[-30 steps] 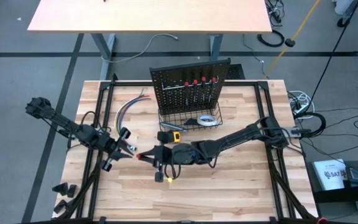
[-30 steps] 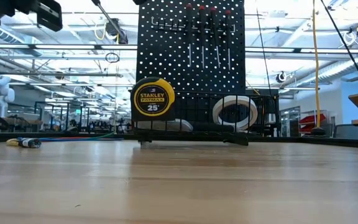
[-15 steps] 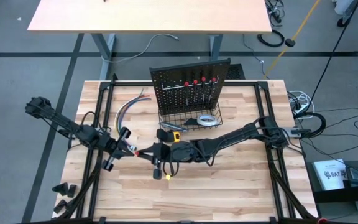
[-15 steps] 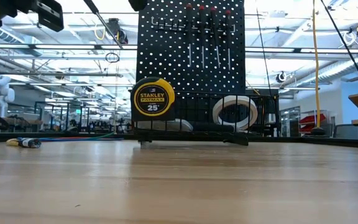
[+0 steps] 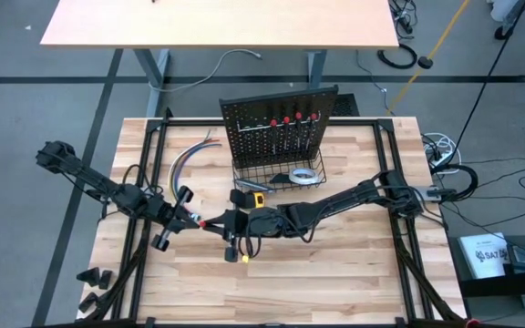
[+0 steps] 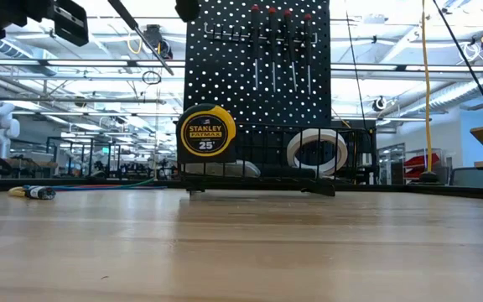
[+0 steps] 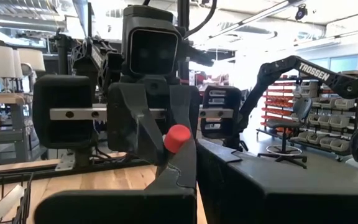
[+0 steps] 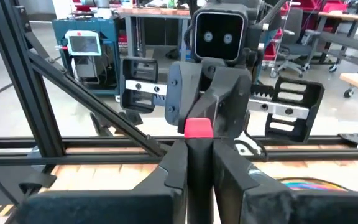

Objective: Hang tools onto peg board
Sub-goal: Hang the black screwdriver onto the pegboard

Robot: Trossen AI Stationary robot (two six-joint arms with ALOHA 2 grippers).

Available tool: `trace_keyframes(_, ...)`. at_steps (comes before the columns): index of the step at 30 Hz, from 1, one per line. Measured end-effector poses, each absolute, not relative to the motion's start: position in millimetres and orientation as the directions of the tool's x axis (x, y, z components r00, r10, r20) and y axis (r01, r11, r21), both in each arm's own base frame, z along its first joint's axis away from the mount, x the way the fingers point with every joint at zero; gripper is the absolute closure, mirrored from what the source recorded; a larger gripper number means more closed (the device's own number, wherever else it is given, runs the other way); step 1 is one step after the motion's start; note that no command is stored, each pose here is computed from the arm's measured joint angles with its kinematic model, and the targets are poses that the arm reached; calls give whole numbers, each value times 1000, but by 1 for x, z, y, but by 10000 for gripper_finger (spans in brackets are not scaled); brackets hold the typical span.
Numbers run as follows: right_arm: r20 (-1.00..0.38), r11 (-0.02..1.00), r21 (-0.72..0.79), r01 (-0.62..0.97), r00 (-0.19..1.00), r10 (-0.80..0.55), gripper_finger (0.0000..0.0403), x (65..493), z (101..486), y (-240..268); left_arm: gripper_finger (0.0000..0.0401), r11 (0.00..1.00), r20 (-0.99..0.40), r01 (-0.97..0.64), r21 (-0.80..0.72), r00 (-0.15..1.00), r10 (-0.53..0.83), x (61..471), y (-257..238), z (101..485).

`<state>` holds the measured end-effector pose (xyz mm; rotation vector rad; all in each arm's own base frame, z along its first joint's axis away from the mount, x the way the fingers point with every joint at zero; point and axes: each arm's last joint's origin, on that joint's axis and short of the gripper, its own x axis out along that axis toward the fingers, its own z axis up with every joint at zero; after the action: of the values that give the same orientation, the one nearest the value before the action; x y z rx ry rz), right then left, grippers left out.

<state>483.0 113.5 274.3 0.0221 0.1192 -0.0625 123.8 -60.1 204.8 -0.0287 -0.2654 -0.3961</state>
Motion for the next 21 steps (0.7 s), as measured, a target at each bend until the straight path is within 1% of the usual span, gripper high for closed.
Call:
trace_keyframes(13,-126,998,26,61,990,-57,368,483,274,114,401,922,261,385,22,888,-377,124,-60,205)
trace_keyframes(17,-117,999,47,17,993,-11,368,483,274,116,401,923,261,385,23,889,-377,124,-60,205)
trace_keyframes(21,-105,998,65,13,994,-6,368,487,268,116,401,927,250,375,20,896,-368,125,-60,203)
